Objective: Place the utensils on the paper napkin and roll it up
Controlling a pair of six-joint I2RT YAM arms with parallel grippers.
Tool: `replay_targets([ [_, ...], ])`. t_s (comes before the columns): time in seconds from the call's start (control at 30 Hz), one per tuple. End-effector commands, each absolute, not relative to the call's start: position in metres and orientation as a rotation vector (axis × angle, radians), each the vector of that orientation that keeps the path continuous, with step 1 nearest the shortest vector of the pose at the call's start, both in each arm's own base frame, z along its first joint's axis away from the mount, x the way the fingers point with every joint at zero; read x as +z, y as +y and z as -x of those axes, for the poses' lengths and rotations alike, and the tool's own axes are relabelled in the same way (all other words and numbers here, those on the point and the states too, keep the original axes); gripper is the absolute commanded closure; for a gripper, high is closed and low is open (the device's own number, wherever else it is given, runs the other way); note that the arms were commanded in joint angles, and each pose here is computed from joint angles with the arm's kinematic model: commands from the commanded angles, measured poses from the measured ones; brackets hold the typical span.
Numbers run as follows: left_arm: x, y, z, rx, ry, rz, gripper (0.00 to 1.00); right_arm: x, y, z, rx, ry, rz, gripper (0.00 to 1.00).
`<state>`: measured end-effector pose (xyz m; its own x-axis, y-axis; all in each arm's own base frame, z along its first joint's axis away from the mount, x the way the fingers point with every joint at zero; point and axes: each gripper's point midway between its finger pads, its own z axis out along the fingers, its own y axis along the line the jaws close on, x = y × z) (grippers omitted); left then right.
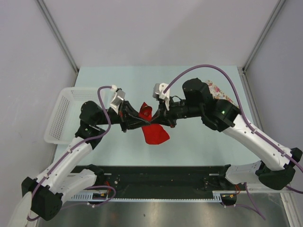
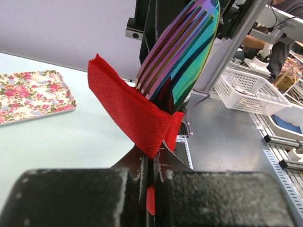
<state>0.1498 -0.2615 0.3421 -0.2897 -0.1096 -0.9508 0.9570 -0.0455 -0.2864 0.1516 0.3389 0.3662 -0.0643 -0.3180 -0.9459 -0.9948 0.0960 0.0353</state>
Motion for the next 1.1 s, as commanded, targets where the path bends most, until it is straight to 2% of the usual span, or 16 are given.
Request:
replay_targets([
  [0.0,0.352,-0.262,-0.149,-1.507,1.286,-0.965,1.0,0.402,0.339,-0.148,1.021,1.395,1.296,1.0],
  [0.07,0.354,-0.262,-0.149,-1.509,1.275,-0.961,1.0,0.4,0.339,-0.149,1.019,1.406,1.291,0.78],
  [0.1,0.355,-0.26,-0.152,-1.508,1.283,-0.944,1.0,0.401,0.337,-0.15,1.014,1.414,1.28,0.54],
  [0.2,0.362,-0.256,-0.157,-1.51,1.271,-0.927,1.0,0.4,0.329,-0.155,0.993,1.443,1.248,0.2],
  [0.3,0.368,-0.254,-0.158,-1.513,1.258,-0.924,1.0,0.384,0.318,-0.161,0.975,1.517,1.241,0.14],
  [0.47,0.377,-0.251,-0.161,-1.499,1.246,-0.926,1.0,0.361,0.299,-0.157,0.971,1.605,1.251,0.18],
  [0.57,0.379,-0.251,-0.161,-1.496,1.24,-0.924,1.0,0.351,0.291,-0.156,0.96,1.632,1.265,0.26],
  [0.63,0.381,-0.252,-0.161,-1.502,1.239,-0.921,1.0,0.347,0.289,-0.155,0.966,1.648,1.27,0.34],
  [0.67,0.381,-0.252,-0.161,-1.506,1.24,-0.915,1.0,0.345,0.289,-0.155,0.969,1.652,1.28,0.45],
  [0.73,0.382,-0.251,-0.161,-1.509,1.237,-0.912,1.0,0.342,0.287,-0.156,0.976,1.659,1.29,0.56],
  [0.97,0.383,-0.251,-0.16,-1.506,1.233,-0.915,1.0,0.339,0.287,-0.145,1.046,1.649,1.371,0.7],
  [1.07,0.384,-0.251,-0.16,-1.51,1.231,-0.913,1.0,0.333,0.288,-0.143,1.055,1.652,1.42,0.95],
])
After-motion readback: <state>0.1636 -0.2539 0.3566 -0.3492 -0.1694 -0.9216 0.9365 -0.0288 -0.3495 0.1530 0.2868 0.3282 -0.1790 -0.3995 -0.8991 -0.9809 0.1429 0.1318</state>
